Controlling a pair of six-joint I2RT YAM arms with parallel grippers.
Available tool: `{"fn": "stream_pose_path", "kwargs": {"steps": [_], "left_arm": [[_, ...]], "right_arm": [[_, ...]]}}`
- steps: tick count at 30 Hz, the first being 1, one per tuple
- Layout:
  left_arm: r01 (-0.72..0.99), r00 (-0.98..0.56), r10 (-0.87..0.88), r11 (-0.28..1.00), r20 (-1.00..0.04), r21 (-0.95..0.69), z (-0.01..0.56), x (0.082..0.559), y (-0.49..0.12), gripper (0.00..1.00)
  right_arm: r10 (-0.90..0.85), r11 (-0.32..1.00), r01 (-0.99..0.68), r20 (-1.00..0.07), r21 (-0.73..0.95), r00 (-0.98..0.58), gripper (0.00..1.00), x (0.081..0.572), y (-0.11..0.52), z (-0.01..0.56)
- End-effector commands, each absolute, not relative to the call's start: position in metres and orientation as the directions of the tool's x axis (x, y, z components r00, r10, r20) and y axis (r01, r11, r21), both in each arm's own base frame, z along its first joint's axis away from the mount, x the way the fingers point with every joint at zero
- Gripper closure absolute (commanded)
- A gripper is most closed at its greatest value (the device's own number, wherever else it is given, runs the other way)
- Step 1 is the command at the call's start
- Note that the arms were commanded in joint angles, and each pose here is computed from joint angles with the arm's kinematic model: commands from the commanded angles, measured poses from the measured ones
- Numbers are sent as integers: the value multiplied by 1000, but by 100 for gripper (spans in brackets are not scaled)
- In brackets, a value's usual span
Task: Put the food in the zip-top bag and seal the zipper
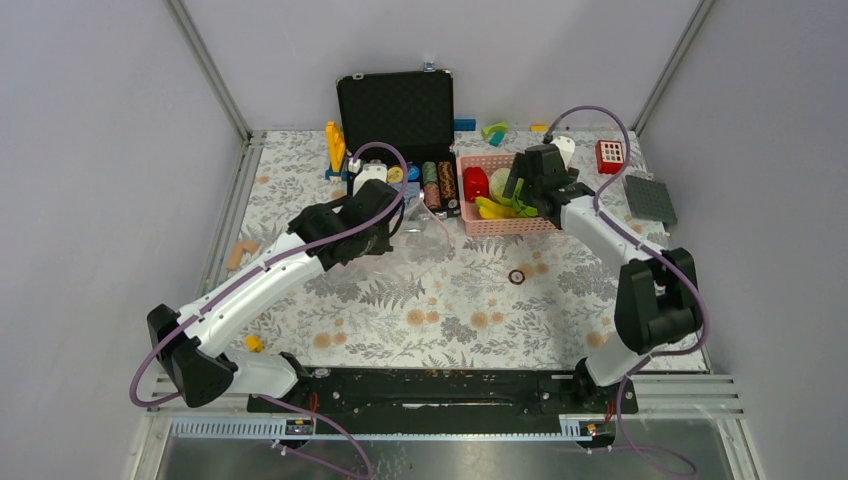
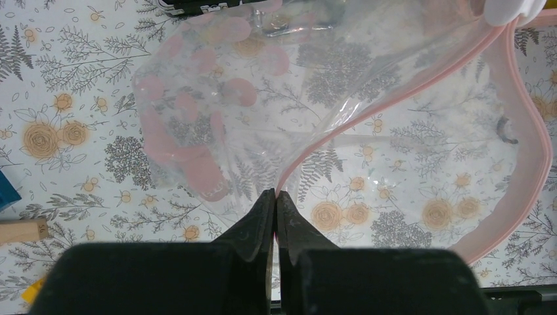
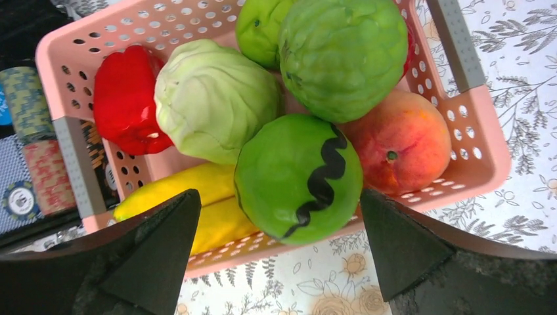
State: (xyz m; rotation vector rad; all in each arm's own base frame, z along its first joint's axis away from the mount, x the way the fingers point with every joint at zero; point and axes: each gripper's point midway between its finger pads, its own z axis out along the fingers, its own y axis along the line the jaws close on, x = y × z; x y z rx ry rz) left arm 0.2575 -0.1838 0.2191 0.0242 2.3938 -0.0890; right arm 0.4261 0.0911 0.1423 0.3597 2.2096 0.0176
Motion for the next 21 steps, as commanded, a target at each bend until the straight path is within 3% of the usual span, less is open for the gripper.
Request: {"fn": "stream_pose_path", "kwargs": {"steps": [1,14,17,21], "left_arm": [[55,-721,-17,995,-692,-83,223,263,-190,100],[62,-729,-12,995,-684,-83,221,262,-191,100],[60,-731,-14,995,-682,-84,220,262,-192,100],[56,-731,-17,995,-682,-85,220,263,-192,100]], "right_arm": [[304,938,315,-790,148,-533,0,450,87,143],[338,916,382,-752,125,-565,1,452,84,105],[329,924,359,-759,135,-562,12,453,87,108],[307,936,319,-781,145,-544,39,452,88,120]]}}
